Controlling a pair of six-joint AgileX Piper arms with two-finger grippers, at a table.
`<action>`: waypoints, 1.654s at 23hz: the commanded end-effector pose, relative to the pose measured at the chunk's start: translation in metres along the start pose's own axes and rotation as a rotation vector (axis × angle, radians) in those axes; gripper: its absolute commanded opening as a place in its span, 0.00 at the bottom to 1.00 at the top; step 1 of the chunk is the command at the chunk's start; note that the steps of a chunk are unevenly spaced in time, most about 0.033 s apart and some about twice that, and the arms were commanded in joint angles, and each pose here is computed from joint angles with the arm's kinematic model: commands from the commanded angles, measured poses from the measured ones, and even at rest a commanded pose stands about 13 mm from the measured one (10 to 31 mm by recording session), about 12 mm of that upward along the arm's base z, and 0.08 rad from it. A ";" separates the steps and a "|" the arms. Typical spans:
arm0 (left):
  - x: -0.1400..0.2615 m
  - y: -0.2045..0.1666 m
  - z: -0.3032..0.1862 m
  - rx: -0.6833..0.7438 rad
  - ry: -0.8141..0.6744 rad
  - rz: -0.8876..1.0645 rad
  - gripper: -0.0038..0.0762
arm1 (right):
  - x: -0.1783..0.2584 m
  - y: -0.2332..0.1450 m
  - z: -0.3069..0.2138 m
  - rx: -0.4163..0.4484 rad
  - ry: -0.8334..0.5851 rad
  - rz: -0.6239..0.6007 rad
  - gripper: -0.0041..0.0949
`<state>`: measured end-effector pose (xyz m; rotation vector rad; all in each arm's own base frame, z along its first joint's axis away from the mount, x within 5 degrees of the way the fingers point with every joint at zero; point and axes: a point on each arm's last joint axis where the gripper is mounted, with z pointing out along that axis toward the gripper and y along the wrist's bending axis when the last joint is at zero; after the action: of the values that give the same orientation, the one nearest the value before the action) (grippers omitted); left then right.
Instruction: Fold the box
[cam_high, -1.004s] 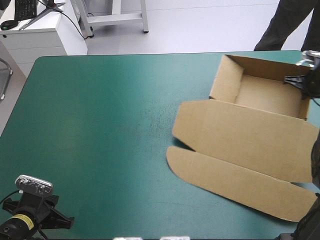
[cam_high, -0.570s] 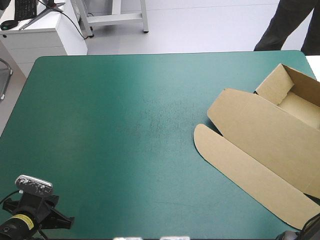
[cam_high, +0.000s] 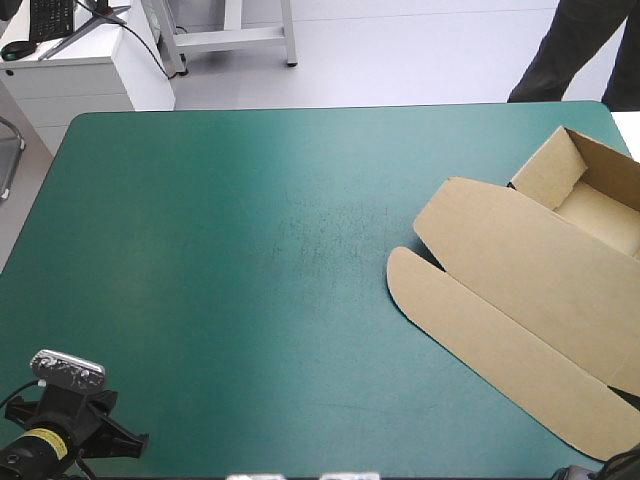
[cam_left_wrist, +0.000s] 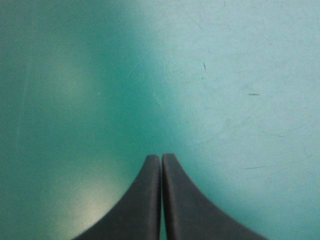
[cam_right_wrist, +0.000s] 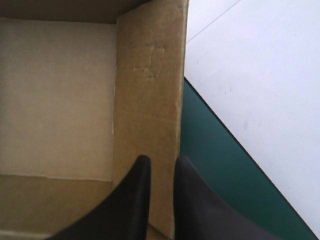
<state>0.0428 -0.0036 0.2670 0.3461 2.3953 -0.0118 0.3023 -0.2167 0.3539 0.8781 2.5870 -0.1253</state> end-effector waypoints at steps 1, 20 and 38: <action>-0.009 0.000 -0.005 0.004 -0.064 -0.002 0.04 | 0.023 -0.001 -0.043 -0.015 -0.059 -0.007 0.03; -0.009 0.000 -0.005 0.006 -0.066 -0.007 0.04 | 0.210 0.069 -0.186 -0.406 -0.357 -0.526 0.03; -0.009 0.000 -0.005 0.006 -0.066 -0.007 0.04 | 0.347 0.023 -0.067 -0.451 -0.392 -0.517 0.03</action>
<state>0.0417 -0.0034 0.2673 0.3442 2.3884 -0.0161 0.0394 0.0110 0.2653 0.0180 2.3632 0.1301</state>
